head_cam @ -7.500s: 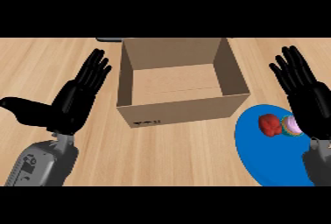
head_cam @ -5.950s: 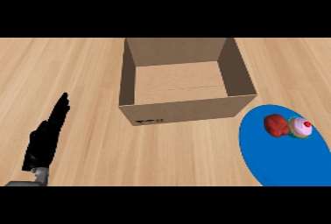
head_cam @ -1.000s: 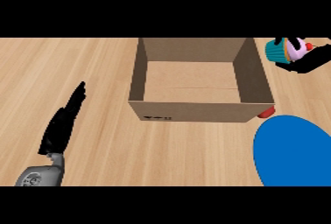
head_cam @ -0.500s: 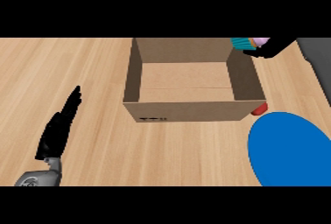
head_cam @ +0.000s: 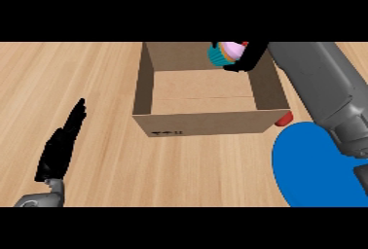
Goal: Pick the cupcake from the plate and place it in the cardboard box
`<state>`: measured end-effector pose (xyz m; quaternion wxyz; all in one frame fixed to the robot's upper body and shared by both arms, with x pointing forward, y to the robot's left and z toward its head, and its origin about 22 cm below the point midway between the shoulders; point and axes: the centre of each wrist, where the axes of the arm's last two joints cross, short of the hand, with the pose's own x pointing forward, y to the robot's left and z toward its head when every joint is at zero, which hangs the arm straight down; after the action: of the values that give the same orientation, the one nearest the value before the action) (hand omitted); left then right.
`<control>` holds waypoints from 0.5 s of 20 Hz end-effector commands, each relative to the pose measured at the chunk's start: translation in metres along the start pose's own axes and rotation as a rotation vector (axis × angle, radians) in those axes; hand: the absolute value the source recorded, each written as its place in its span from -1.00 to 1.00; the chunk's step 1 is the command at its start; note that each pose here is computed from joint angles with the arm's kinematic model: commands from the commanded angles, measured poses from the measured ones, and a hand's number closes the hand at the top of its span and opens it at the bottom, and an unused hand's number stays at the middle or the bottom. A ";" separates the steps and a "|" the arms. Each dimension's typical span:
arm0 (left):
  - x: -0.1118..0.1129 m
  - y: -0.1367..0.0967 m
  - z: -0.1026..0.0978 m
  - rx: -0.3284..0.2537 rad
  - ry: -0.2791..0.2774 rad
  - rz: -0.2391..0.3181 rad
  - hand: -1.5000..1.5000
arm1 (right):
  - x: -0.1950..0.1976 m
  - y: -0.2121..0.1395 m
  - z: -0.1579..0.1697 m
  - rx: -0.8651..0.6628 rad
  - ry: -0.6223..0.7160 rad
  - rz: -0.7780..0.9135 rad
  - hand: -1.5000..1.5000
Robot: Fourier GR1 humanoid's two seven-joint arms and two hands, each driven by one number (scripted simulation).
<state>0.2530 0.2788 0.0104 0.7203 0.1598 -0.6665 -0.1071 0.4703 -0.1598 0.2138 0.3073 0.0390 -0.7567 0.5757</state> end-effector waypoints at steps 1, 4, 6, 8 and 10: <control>0.000 -0.007 -0.006 0.004 0.000 0.007 0.00 | -0.007 0.037 -0.021 0.111 -0.034 -0.044 1.00; -0.004 -0.007 0.012 0.013 0.010 0.020 0.00 | -0.003 0.063 -0.040 0.160 0.002 -0.007 1.00; 0.004 0.003 0.003 0.004 0.006 -0.004 0.00 | -0.002 0.074 -0.050 0.165 0.040 -0.014 1.00; -0.007 0.013 0.003 0.007 0.010 0.012 0.00 | 0.000 0.082 -0.057 0.183 0.089 -0.068 -1.00; 0.010 -0.001 -0.004 0.010 0.008 0.013 0.00 | -0.003 0.114 -0.062 0.193 0.093 -0.079 -1.00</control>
<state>0.2525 0.2817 0.0149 0.7226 0.1589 -0.6649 -0.1019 0.4619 -0.0901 0.1533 0.3423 0.0593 -0.6986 0.6255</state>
